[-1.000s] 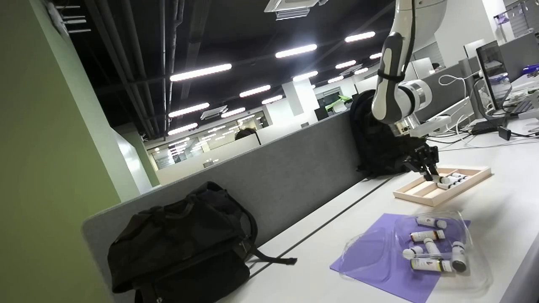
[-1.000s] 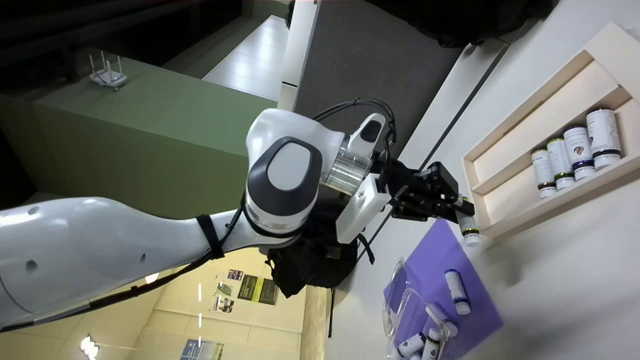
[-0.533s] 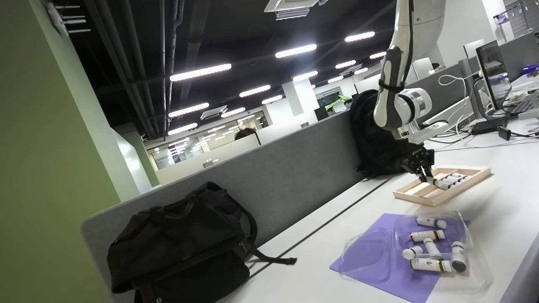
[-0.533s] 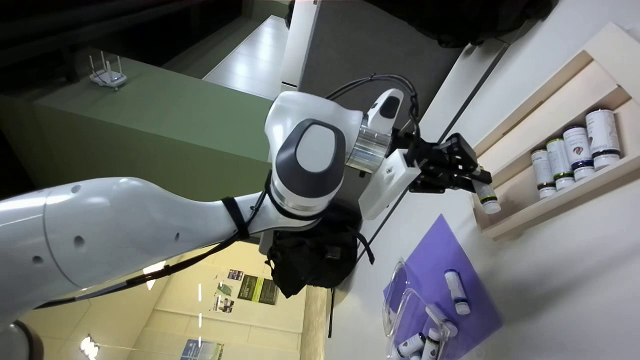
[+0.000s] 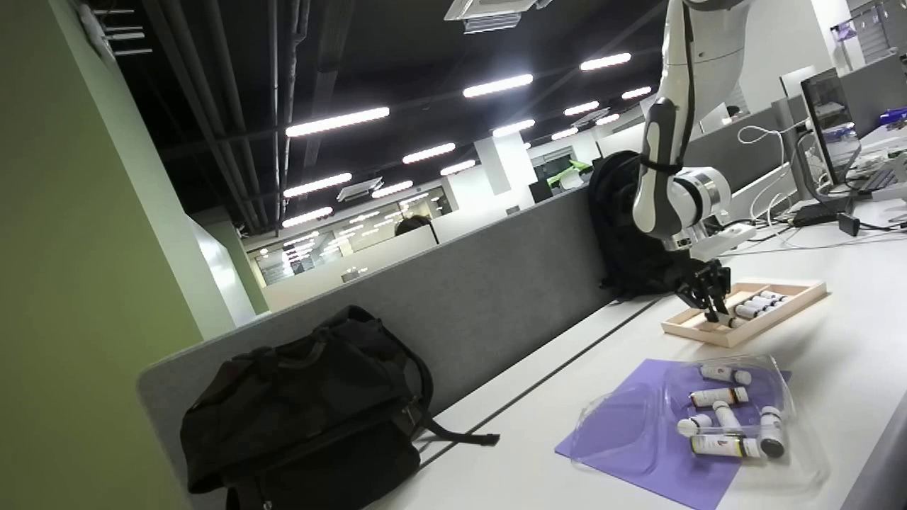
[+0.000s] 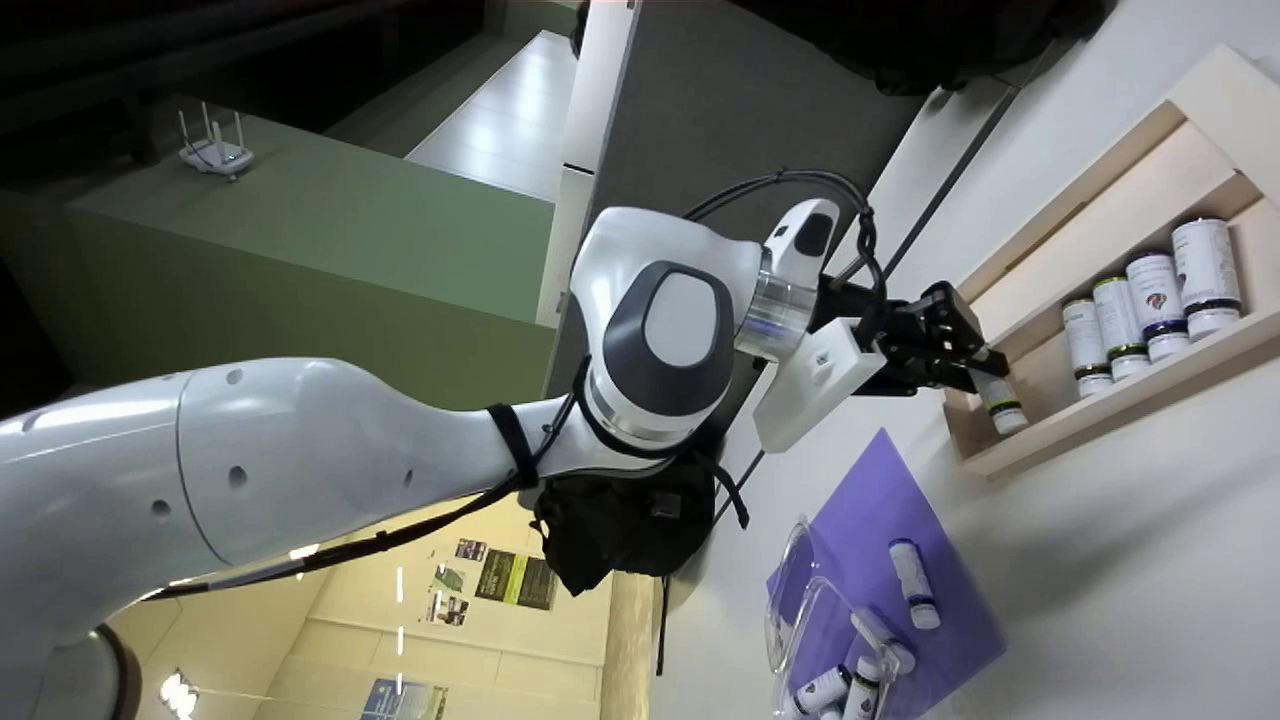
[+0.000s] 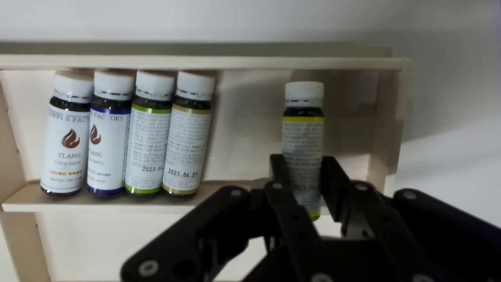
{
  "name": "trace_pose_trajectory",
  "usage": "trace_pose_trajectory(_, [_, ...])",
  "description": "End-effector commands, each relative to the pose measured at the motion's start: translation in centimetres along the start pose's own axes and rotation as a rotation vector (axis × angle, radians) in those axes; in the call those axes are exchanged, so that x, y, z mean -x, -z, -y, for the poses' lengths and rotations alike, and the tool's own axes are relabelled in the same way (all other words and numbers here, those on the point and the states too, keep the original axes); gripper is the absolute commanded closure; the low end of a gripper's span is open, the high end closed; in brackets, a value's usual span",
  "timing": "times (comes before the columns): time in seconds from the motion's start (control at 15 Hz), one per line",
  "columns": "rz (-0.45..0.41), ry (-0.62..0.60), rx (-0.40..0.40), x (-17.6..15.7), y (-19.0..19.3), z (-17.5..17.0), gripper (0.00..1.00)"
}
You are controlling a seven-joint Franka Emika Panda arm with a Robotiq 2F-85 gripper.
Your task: Take the right bottle from the table and put it in the bottom compartment of the box
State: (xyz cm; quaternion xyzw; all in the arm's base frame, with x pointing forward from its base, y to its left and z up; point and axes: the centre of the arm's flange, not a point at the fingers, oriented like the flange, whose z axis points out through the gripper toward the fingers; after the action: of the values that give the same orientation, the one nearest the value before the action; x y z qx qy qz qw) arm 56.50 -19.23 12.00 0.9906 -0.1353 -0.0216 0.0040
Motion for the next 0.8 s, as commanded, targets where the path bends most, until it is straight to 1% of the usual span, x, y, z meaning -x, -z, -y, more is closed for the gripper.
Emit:
trace_pose_trajectory(0.0, [0.050,-0.020,-0.011,-0.4,0.4,0.3,0.89])
trace_pose_trajectory(0.2, [0.065,-0.024,-0.005,-0.5,0.0,0.2,0.89])
trace_pose_trajectory(0.47, [0.047,0.002,0.002,-0.4,-0.9,0.0,0.89])
trace_pose_trajectory(0.53, [0.040,0.011,0.004,-0.3,-1.0,0.0,0.39])
trace_pose_trajectory(0.6, [0.033,0.022,0.002,-0.2,-1.0,0.0,0.38])
trace_pose_trajectory(0.73, [0.025,0.041,-0.004,0.2,0.0,0.2,0.27])
